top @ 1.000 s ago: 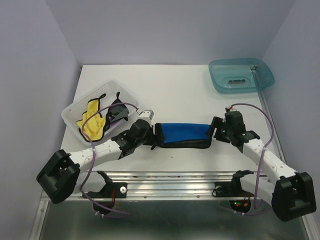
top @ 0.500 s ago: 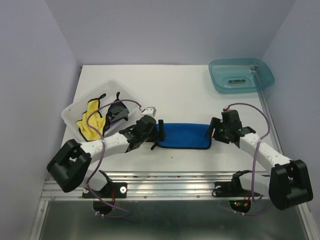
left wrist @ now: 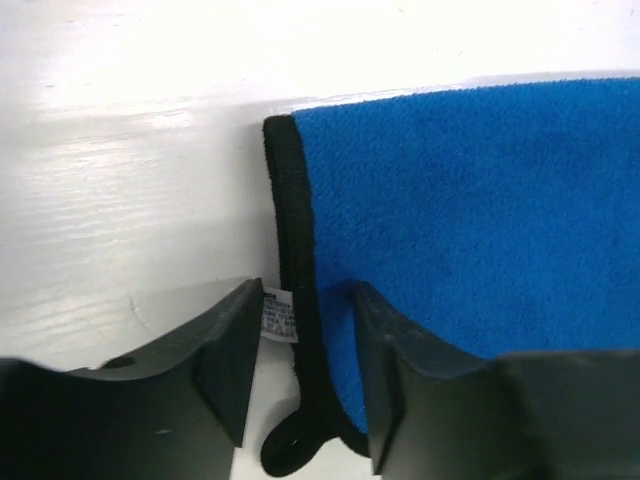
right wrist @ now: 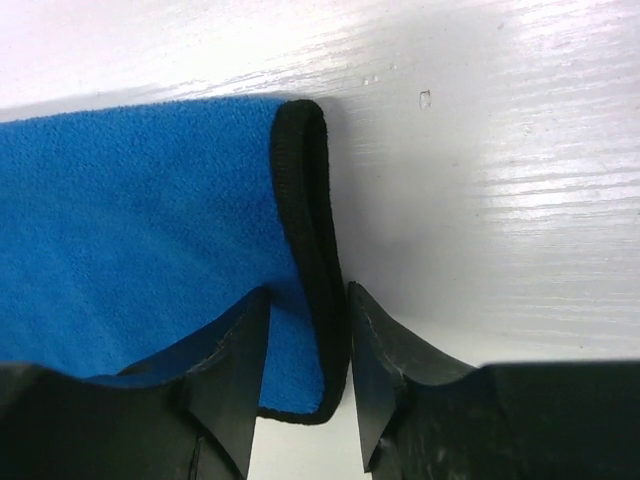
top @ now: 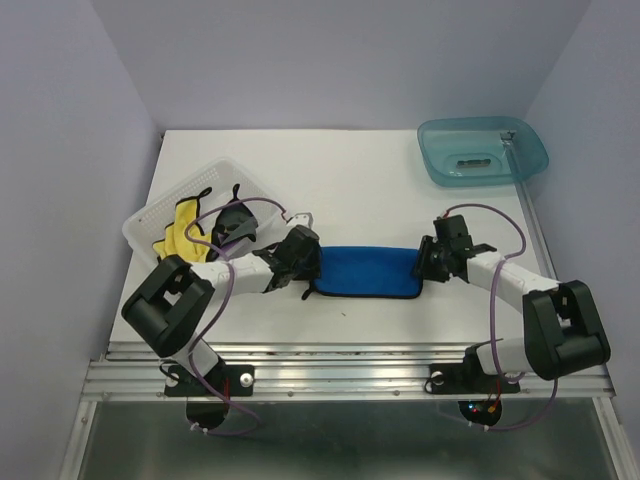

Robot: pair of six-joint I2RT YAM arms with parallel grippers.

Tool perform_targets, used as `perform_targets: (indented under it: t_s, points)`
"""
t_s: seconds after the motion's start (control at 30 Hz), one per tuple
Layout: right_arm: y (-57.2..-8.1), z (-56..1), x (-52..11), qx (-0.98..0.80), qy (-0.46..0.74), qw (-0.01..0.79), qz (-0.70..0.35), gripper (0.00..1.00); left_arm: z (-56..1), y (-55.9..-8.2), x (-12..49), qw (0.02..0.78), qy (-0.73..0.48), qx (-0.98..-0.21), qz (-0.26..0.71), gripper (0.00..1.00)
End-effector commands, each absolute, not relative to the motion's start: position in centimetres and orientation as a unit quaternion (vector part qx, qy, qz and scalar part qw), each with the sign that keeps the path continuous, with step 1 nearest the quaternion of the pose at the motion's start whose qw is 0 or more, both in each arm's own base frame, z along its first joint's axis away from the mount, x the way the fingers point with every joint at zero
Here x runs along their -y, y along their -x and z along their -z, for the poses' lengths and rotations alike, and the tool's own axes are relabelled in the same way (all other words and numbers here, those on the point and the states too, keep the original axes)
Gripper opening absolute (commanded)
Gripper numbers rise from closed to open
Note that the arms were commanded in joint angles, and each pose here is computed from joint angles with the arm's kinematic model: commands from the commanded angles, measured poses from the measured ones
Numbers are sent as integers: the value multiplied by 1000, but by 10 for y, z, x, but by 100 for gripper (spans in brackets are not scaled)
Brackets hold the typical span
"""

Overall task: Fold and stack the towels
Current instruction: Fold the towel

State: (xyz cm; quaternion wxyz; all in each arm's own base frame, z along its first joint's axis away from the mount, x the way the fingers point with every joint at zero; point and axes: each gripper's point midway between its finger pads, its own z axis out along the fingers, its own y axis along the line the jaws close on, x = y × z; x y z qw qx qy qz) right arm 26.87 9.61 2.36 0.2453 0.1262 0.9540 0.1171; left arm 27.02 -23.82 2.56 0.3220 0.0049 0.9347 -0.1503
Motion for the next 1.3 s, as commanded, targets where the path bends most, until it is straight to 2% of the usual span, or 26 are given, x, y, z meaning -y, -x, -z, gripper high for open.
perform_targets:
  t_s: [0.0, 0.03, 0.1, 0.13, 0.2, 0.23, 0.4, 0.57, 0.83, 1.27]
  points:
    - [-283, -32, -104, -949, -117, 260, -132, 40, -31, -281, 252, 330, -3, -929, 167, 47]
    - [-283, -32, -104, -950, -117, 259, -132, 36, -31, -282, 252, 330, -3, -929, 166, 45]
    - [-282, -30, -105, -951, -117, 254, -130, 26, -27, -282, 252, 328, -7, -931, 163, 32]
    - [-282, -30, -104, -951, -118, 254, -130, 22, -27, -282, 252, 328, -7, -931, 163, 24]
    - [-283, -31, -102, -951, -124, 255, -126, 15, -27, -282, 254, 325, -9, -931, 167, 1]
    - [-283, -31, -102, -951, -124, 254, -125, 13, -27, -282, 255, 325, -10, -930, 170, 0]
    - [-289, -46, -103, -946, -115, 273, -130, 1, -28, -277, 258, 324, -14, -928, 183, 0]
    - [-292, -64, -105, -941, -104, 291, -140, 1, -36, -274, 263, 331, -8, -920, 209, 0]
    - [-289, -92, -138, -931, -66, 289, -213, 1, -33, -276, 271, 332, 25, -914, 231, 0]
    - [-278, -129, -239, -912, 17, 276, -303, 1, -35, -264, 288, 327, 34, -906, 267, 0]
